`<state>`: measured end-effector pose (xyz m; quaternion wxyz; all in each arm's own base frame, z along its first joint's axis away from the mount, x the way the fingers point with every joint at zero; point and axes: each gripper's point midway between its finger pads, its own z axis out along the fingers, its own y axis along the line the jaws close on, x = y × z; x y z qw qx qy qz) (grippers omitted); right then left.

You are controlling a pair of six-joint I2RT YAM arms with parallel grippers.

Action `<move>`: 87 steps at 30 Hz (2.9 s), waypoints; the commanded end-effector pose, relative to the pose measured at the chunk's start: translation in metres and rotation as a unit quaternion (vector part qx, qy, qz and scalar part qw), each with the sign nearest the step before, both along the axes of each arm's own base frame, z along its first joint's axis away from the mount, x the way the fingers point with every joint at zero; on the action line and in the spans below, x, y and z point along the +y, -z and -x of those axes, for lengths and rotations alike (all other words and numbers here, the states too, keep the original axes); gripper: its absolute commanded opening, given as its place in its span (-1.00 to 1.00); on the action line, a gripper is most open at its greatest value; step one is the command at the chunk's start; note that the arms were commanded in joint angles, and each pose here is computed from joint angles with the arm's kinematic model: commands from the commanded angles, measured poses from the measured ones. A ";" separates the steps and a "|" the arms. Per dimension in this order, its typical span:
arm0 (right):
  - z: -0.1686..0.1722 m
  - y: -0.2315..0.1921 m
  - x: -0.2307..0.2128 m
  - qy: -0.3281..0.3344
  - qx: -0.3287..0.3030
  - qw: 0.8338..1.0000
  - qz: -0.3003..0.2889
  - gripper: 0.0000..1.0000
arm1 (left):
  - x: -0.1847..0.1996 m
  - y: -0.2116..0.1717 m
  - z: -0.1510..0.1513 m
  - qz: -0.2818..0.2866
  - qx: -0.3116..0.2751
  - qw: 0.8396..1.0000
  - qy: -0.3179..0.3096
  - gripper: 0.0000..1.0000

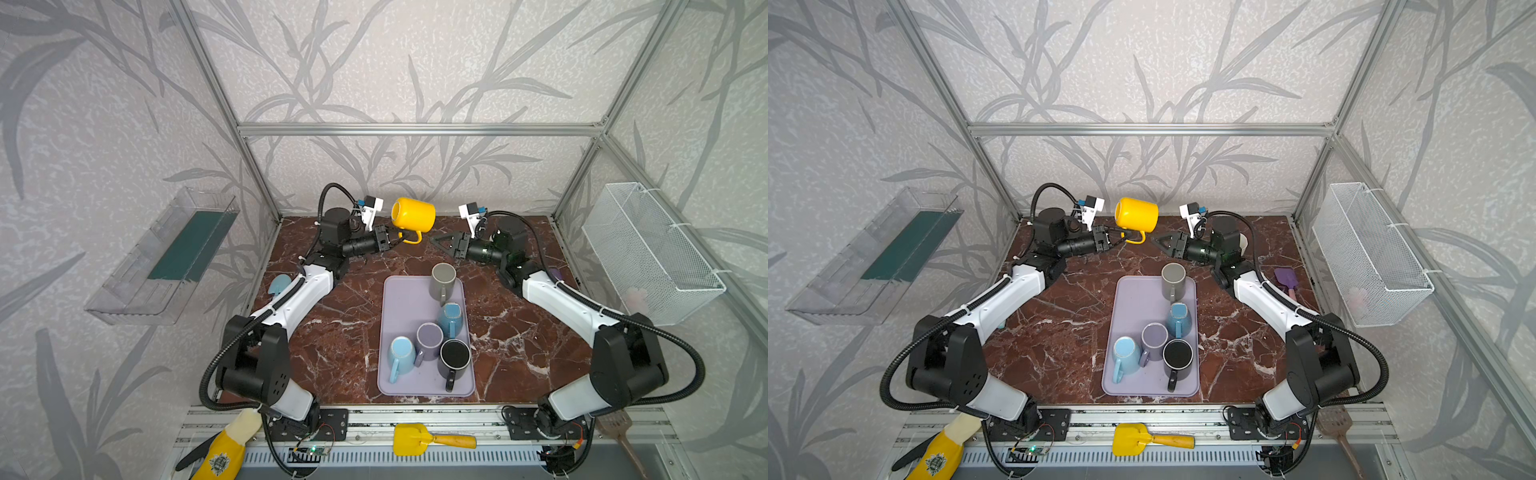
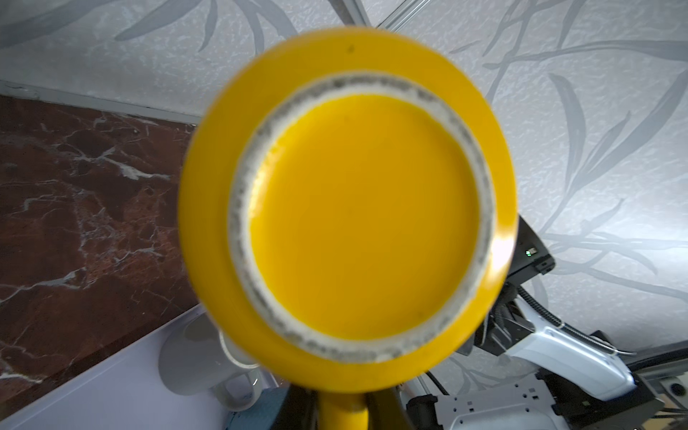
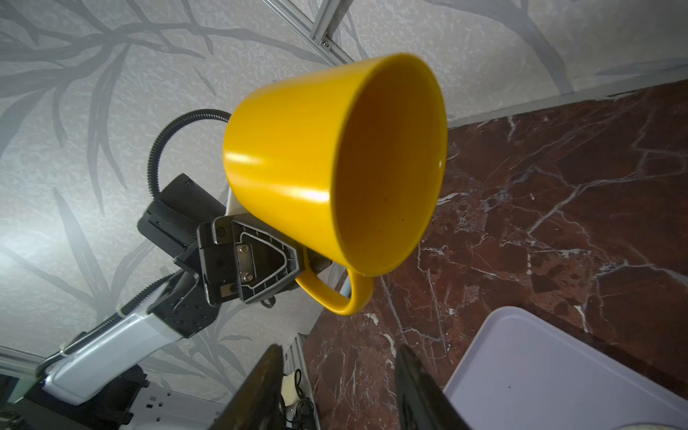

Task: Turn the mug right side up
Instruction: 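Rotate the yellow mug with the left gripper and grasp its rim with the right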

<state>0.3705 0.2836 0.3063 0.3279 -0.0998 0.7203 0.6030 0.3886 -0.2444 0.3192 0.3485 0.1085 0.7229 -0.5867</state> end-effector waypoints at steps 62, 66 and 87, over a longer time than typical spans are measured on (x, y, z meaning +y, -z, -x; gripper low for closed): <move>0.007 -0.065 0.034 -0.086 -0.069 0.988 -0.107 -1.00 | -0.013 -0.053 0.027 0.127 -0.072 0.981 0.127 -0.26; 0.006 -0.064 0.031 -0.080 -0.067 0.989 -0.105 -1.00 | -0.013 -0.050 0.024 0.123 -0.068 0.983 0.120 -0.14; -0.001 -0.050 0.015 -0.044 -0.059 0.995 -0.062 -1.00 | 0.002 0.011 0.004 -0.047 -0.017 0.999 -0.002 -0.14</move>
